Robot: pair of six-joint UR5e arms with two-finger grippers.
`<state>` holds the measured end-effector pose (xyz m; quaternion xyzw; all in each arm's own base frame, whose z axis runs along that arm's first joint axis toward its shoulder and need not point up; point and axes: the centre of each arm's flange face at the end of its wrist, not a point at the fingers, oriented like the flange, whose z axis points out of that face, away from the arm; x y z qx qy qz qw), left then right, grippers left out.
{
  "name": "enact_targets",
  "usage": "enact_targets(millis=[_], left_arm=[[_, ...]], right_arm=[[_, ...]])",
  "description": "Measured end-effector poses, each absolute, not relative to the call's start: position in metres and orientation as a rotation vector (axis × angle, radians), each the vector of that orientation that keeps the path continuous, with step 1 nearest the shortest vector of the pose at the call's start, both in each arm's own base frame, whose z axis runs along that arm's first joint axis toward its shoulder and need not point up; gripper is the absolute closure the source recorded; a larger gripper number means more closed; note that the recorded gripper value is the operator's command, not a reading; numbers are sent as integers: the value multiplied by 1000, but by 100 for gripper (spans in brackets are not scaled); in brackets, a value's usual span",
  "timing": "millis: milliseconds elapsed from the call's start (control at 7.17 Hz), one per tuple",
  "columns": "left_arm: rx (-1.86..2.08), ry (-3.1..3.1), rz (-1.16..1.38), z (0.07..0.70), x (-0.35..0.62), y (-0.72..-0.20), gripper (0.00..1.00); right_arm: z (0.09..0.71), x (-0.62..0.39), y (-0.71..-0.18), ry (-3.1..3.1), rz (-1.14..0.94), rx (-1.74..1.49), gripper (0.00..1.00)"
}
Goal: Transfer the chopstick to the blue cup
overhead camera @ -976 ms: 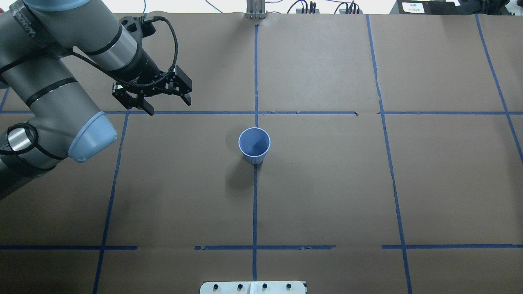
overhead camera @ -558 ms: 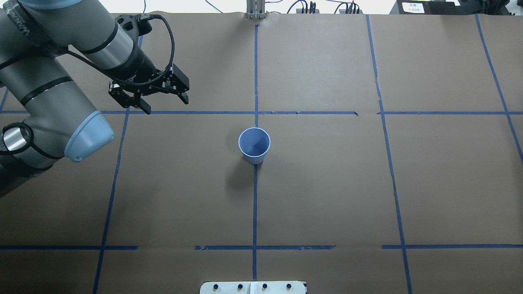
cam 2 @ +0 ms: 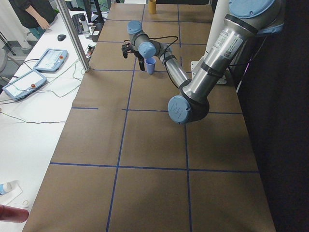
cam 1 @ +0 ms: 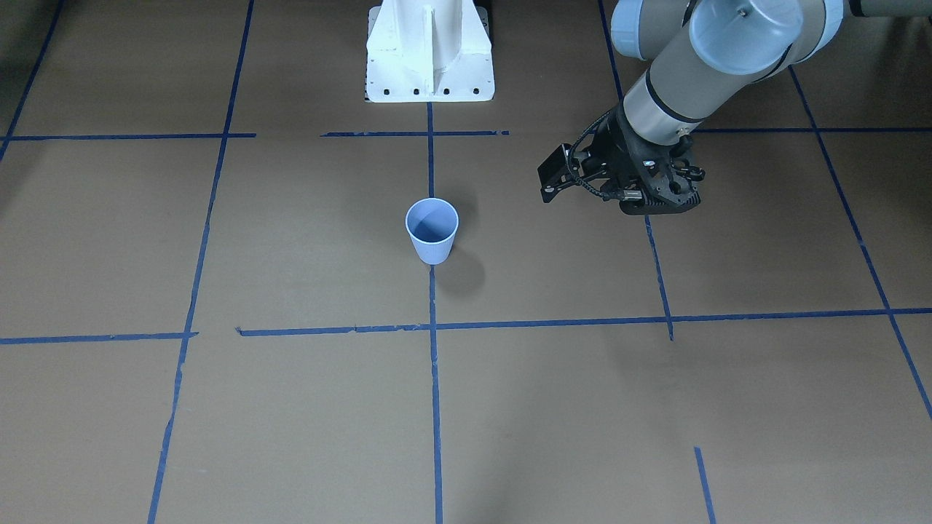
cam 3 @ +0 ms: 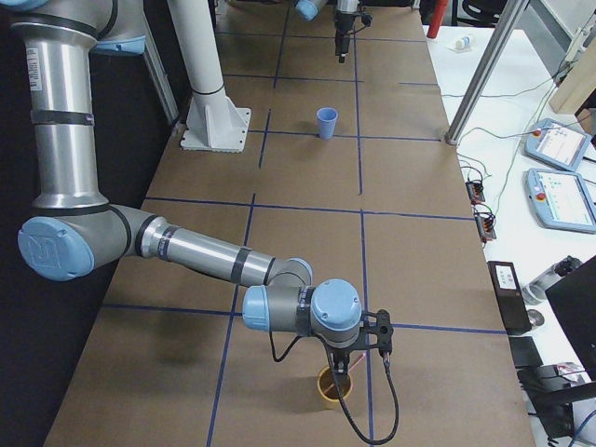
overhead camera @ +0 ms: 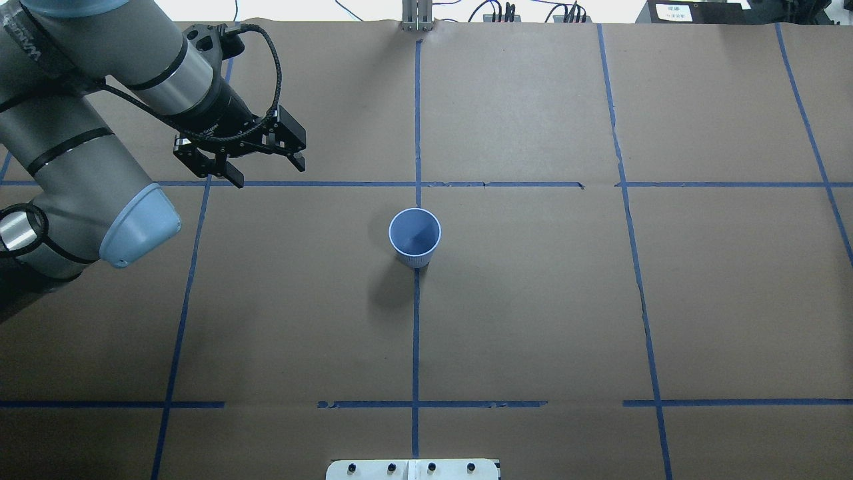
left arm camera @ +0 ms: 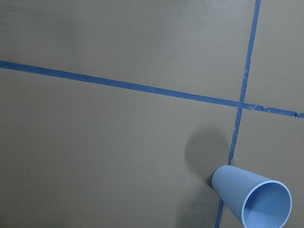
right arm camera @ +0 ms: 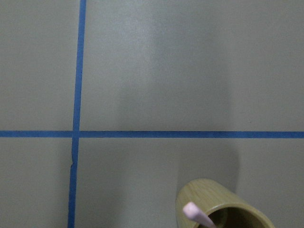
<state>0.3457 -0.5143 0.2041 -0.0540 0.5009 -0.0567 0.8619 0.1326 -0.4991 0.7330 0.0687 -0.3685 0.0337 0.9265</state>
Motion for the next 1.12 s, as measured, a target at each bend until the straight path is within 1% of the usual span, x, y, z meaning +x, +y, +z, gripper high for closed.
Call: enact_targets(millis=[139, 558, 697, 976, 1115], left_arm=[[-114, 1050, -118, 205, 347, -514, 0], [-120, 1042, -119, 209, 350, -515, 0], [-123, 1039, -121, 211, 351, -516, 0], [-125, 1034, -123, 215, 352, -516, 0], [-125, 1032, -124, 215, 352, -516, 0]], right_arm=[[734, 135, -504, -738, 77, 156, 1], [769, 135, -497, -730, 148, 250, 2], [772, 134, -495, -730, 154, 260, 16], [772, 134, -495, -731, 160, 266, 84], [771, 134, -496, -731, 162, 268, 99]])
